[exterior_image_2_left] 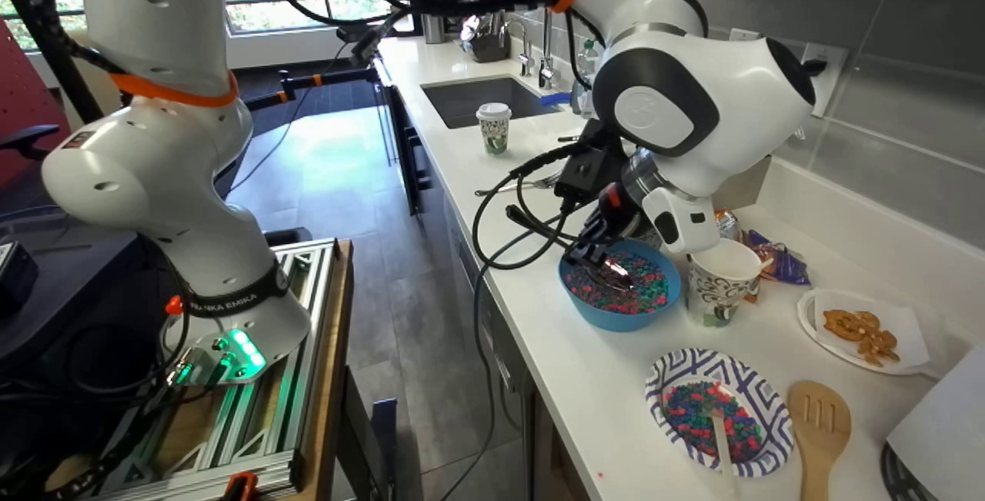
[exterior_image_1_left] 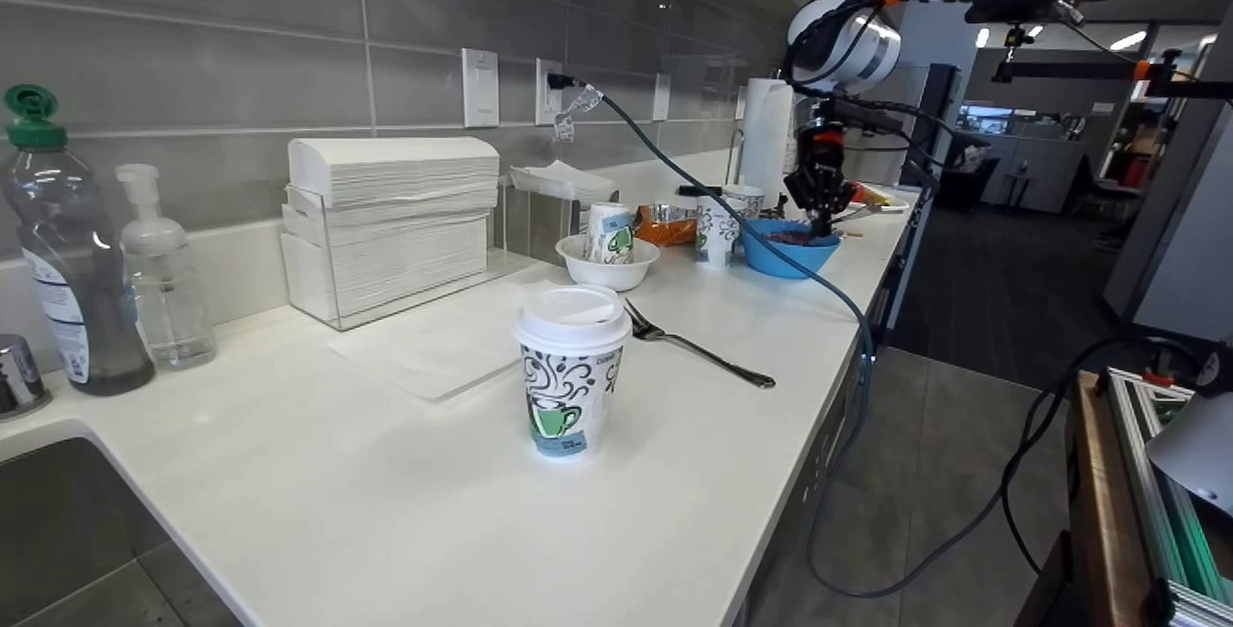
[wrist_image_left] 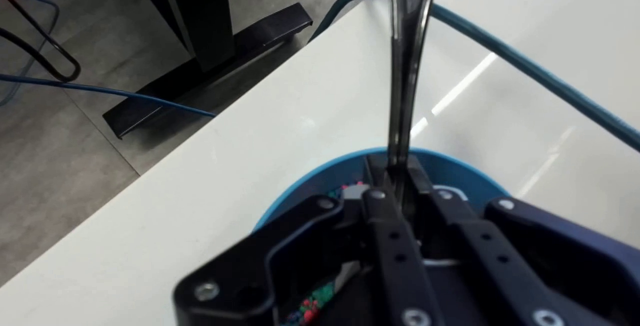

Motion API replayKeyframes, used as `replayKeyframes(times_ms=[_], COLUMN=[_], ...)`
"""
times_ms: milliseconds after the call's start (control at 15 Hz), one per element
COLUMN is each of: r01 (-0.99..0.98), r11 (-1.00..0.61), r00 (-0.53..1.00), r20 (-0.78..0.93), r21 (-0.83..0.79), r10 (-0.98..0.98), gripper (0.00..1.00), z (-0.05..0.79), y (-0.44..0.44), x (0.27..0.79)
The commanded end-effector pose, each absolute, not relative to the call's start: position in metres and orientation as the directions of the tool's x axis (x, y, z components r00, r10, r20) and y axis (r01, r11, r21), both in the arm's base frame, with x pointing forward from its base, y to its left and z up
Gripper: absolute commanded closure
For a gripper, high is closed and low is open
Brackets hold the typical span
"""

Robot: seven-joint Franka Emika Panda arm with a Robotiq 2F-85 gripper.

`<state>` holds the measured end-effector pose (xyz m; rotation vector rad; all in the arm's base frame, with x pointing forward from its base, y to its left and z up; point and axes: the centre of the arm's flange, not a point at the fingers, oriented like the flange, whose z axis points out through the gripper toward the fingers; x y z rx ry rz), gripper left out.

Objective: Transfer a spoonful of contents from the blue bowl to the white bowl

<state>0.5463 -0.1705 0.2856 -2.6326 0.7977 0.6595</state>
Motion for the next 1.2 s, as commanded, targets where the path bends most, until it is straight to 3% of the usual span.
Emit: replayKeyframes(times_ms=[0,333,400,467,1000,1133], r01=[-0.598,-0.593,-0.592,-0.584,-0.522,-0.474], r11=[-0.784,-0.786,-0.787,-0.794,-0.846,-0.879], r00=[0.74,0.759,0.761,0.769,0.817,0.847], r20=[-0.49,-0.45,-0.444,-0.43,-0.349,-0.3], r21=[-0.167,-0.176,-0.174,-0.169,-0.108,-0.05], r10=[-0.46,-0.471,-0.474,-0.474,-0.459,-0.44], gripper=[0.97,0.97,0.64,0.63,0.05,0.0], z=[0.276,0.269,0.27,0.273,0.323,0.337], y=[-0.17,-0.165,-0.163,-0.161,-0.145,-0.149], x=[0.559,0.566,0.566,0.565,0.543,0.523])
